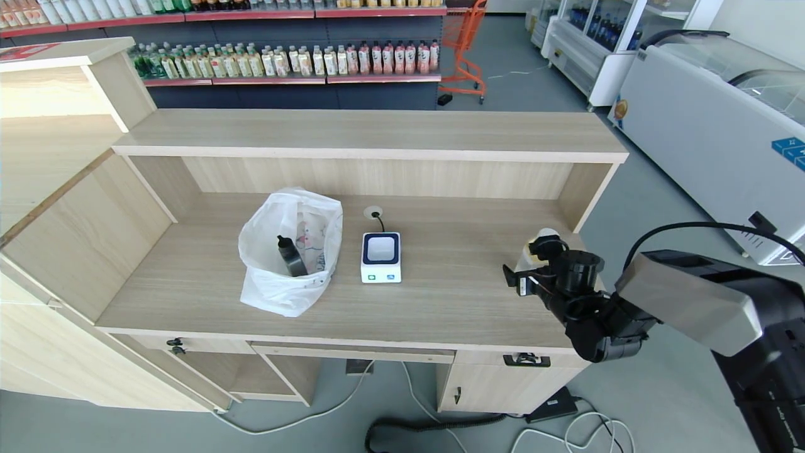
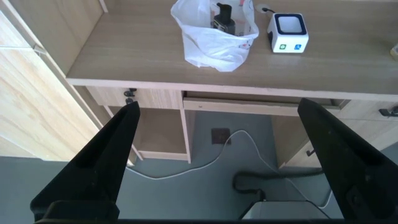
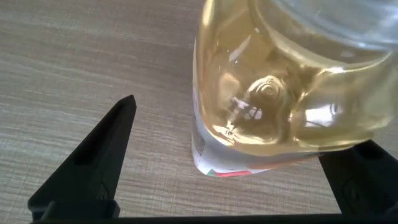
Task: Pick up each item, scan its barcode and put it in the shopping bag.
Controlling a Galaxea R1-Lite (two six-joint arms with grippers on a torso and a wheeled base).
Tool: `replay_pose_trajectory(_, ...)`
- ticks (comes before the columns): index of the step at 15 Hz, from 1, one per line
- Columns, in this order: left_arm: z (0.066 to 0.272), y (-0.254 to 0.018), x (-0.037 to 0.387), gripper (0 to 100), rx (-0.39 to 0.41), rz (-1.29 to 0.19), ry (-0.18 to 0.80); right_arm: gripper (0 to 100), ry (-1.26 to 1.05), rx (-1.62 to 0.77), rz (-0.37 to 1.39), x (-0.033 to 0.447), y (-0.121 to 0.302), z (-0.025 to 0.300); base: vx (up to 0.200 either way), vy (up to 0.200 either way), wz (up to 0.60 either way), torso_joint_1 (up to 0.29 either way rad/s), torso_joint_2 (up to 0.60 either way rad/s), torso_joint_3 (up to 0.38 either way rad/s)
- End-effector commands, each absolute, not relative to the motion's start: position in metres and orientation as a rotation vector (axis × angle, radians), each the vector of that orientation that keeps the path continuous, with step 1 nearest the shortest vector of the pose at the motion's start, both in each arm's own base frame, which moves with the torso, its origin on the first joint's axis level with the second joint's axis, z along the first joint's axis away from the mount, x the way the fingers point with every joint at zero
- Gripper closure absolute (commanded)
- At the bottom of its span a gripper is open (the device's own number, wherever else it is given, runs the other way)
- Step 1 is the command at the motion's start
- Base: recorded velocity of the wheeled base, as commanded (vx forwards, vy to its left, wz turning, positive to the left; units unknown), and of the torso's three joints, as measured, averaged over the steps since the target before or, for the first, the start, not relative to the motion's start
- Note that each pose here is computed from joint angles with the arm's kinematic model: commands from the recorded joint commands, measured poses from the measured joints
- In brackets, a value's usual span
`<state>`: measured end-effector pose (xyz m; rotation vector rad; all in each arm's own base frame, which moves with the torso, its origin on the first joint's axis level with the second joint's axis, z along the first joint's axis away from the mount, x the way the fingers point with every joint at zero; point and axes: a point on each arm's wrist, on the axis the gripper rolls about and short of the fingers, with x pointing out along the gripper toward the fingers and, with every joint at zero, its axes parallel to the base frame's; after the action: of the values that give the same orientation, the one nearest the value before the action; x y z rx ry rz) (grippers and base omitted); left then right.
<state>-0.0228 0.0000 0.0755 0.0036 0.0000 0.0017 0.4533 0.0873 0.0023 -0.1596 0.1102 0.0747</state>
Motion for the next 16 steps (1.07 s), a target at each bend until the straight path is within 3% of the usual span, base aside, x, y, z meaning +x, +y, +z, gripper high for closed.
replay_pose_trajectory(1,0.076,0.000,-0.023,0,0.003,0.002,0.002,0,0.114,-0.161,0.086,0.463,0.095,-0.009,0.000,0.000,0.00,0.000,0.00,0.000)
replay_pose_trajectory(7,0.076,0.000,-0.023,0,0.003,0.002,0.002,0,0.074,-0.155,0.096,0.485,0.104,-0.002,0.000,0.000,0.00,0.000,0.00,0.000)
replay_pose_trajectory(8,0.076,0.000,-0.023,0,0.003,0.002,0.002,100,0.081,-0.156,0.098,0.488,0.106,-0.001,0.000,0.000,0.00,0.000,0.00,0.000)
replay_pose_trajectory(13,0.076,0.000,-0.023,0,0.003,0.002,0.002,100,0.073,-0.151,0.107,0.488,0.112,0.006,0.000,0.000,0.00,0.000,0.00,0.000)
replay_pose_trajectory(16,0.076,0.000,-0.023,0,0.003,0.003,0.002,100,0.038,0.000,0.150,0.479,0.110,0.047,0.000,0.000,0.00,0.000,0.00,0.000)
